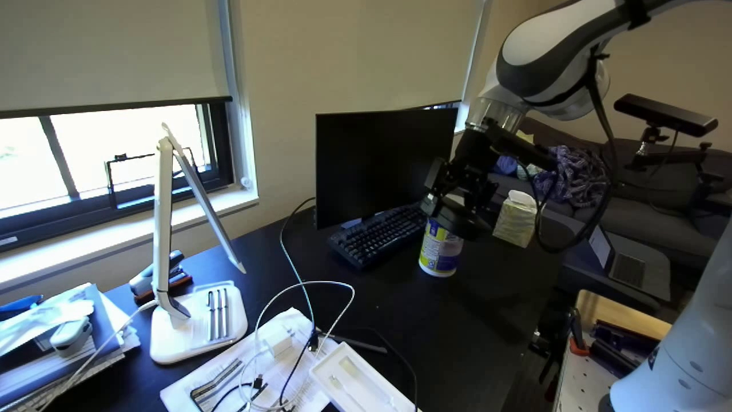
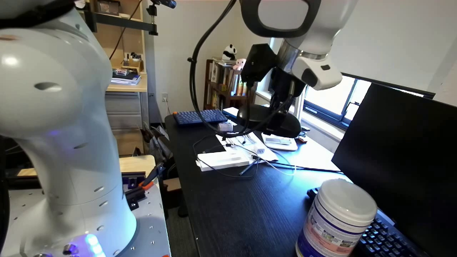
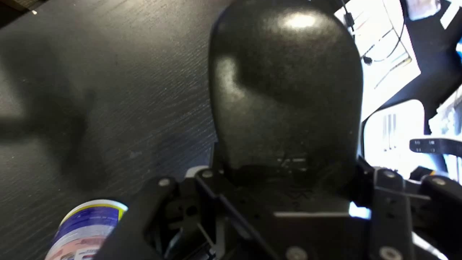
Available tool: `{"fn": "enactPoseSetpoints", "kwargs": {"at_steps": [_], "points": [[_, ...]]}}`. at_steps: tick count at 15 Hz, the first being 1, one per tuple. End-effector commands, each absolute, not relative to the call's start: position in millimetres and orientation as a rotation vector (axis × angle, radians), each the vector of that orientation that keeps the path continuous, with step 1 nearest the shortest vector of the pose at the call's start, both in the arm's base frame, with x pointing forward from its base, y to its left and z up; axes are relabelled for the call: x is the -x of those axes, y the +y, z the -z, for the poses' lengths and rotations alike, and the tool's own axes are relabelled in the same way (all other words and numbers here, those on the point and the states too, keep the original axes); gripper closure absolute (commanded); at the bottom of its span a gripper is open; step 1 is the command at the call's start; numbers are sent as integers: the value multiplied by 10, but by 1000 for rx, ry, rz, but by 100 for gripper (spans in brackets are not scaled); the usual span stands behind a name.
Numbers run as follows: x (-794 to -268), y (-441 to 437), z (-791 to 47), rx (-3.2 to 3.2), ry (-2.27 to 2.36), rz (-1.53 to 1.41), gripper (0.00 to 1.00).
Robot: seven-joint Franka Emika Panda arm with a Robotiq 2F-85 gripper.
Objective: Move the black spectacle case to the left side of the desk
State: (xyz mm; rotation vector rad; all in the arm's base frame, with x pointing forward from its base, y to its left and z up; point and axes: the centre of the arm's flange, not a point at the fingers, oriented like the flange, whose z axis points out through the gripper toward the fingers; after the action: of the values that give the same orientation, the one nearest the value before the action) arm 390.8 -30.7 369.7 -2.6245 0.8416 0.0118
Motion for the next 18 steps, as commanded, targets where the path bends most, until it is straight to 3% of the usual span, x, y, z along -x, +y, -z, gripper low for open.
{"fn": "enactPoseSetpoints", "kwargs": {"at_steps": [1, 5, 7, 8, 9, 10, 18], "points": [[-3921, 234, -3335, 2752, 608, -82, 50], [-3816, 687, -3086, 2873, 341, -161, 50], [-3779, 694, -3112, 2844, 422, -192, 50], [-3774, 708, -3099, 2845, 412, -203, 25], [-3776, 702, -3097, 2844, 415, -202, 25], [-3777, 693, -3097, 2843, 418, -202, 50], [-4065, 1737, -2620, 2943, 35, -105, 50]]}}
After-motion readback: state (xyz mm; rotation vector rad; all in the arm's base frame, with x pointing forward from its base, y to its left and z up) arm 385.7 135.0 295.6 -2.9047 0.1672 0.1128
